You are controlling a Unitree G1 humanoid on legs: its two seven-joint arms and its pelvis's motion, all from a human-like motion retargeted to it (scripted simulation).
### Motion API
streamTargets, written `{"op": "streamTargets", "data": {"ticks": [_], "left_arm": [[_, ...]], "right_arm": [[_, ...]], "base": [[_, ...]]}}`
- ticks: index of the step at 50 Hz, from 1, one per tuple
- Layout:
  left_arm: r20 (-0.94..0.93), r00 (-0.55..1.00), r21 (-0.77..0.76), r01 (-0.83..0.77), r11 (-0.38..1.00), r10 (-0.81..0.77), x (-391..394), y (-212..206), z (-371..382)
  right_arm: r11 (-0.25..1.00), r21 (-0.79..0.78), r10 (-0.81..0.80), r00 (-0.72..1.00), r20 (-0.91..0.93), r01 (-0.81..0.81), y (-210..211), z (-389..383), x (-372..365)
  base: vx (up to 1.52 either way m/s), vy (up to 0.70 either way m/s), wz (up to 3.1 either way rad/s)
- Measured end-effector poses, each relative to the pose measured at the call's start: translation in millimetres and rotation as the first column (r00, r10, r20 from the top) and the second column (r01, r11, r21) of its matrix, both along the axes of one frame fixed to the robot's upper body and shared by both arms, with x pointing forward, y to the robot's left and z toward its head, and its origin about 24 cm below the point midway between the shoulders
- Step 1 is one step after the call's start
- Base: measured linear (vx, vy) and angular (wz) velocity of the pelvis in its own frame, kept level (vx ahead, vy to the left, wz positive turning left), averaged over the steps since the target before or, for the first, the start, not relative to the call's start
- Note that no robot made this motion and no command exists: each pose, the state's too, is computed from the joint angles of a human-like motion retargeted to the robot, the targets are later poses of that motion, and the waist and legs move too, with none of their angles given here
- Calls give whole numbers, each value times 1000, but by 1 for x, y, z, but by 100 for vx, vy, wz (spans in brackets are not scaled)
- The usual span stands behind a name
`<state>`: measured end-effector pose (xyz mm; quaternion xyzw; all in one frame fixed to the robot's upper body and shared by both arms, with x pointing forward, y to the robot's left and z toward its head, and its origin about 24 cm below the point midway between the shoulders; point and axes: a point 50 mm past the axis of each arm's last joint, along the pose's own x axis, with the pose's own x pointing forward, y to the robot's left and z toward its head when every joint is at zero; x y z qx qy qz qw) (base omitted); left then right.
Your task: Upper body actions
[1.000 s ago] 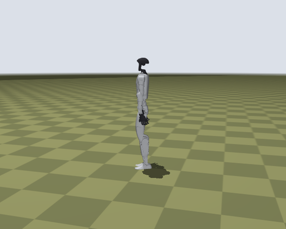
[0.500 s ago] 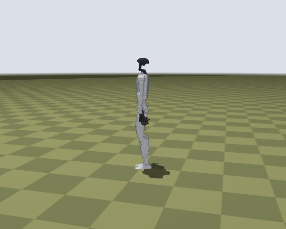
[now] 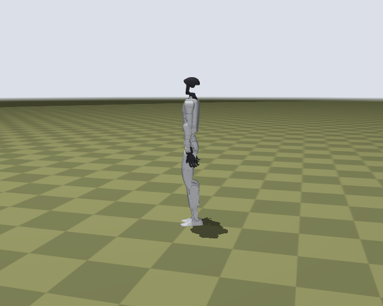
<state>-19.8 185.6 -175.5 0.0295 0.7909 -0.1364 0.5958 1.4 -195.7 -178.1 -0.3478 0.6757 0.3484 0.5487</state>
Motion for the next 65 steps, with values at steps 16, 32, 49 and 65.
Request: {"op": "streamTargets", "data": {"ticks": [16, 32, 49, 65], "left_arm": [[-3, 1000, -1, -2, 1000, 2, -1, 0, 0], [-4, 1000, -2, -3, 1000, 3, 0, 0, 0], [0, 1000, -3, -5, 1000, 5, 0, -1, 0], [-1, 1000, -3, -7, 1000, 7, 0, 0, 0]], "right_arm": [[1000, 4, 9, 1000, -4, -9, 0, 0, 0], [1000, 3, 13, 1000, -6, -13, 0, 0, 0], [1000, 1, 17, 1000, -2, -17, 0, 0, 0], [1000, 1, 21, 1000, 2, -21, 0, 0, 0]], "base": [[0, 0, 0], [0, 0, 0], [0, 0, 0], [0, 0, 0]]}}
